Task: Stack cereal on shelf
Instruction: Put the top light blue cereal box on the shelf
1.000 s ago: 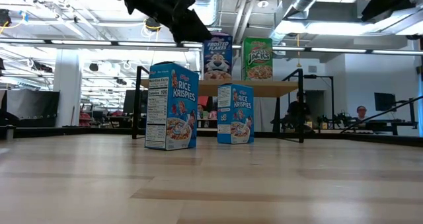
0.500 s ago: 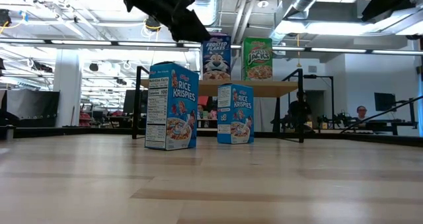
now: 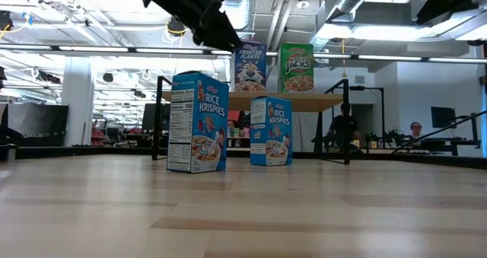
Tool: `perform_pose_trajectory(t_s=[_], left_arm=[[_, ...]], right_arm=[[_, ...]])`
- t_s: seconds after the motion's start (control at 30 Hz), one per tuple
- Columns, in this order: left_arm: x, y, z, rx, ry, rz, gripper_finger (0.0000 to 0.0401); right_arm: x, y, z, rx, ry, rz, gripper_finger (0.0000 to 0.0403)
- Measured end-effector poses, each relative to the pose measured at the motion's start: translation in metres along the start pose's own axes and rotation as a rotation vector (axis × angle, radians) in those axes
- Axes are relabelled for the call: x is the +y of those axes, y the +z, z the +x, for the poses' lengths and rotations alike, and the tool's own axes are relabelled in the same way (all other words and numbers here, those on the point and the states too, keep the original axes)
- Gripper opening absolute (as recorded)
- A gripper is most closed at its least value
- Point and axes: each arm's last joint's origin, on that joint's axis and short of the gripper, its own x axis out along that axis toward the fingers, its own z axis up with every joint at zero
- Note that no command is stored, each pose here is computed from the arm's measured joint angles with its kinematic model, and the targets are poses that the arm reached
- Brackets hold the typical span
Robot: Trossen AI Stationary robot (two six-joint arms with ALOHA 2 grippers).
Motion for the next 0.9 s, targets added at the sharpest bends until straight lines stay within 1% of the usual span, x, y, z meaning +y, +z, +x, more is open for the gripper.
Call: perform_pose_trajectory(t_s=[0.13,0.3,0.43,0.5,0.57,0.6,0.73,0.83,0.9], left_arm=[[-0.006,0.002,-0.011,0.042,0.05,0.007,0.0312],[-0.012,0.005,-0.029,0.085,0.108,-0.049,0.0312],[-0.024,0.009,-0.042,0.095,0.085,-0.107,0.0313],[-0.033,0.011,-0.046,0.086,0.063,-0.164,0.0313],[-0.044,0.013,-0.047,0.08,0.032,-0.22,0.0313],[-0.052,0.014,-0.046,0.081,0.01,-0.225,0.0313],[-0.089,0.011,-0.032,0.106,-0.036,-0.186,0.0313],[-0.114,0.008,-0.021,0.104,-0.018,-0.154,0.0313],[-0.13,0.004,-0.013,0.101,0.033,-0.157,0.0313]], right_arm=[[0.0,0.0,0.0,0.0,0.0,0.0,0.0286],[0.0,0.0,0.0,0.0,0.0,-0.001,0.0286],[0.0,0.0,0.0,0.0,0.0,-0.001,0.0286],[0.0,0.0,0.0,0.0,0.0,-0.001,0.0286],[0.0,0.0,0.0,0.0,0.0,-0.001,0.0286],[0.0,0.0,0.0,0.0,0.0,-0.001,0.0286],[0.0,0.0,0.0,0.0,0.0,-0.001,0.0286],[0.0,0.0,0.0,0.0,0.0,0.0,0.0286],[0.0,0.0,0.0,0.0,0.001,-0.001,0.0286]])
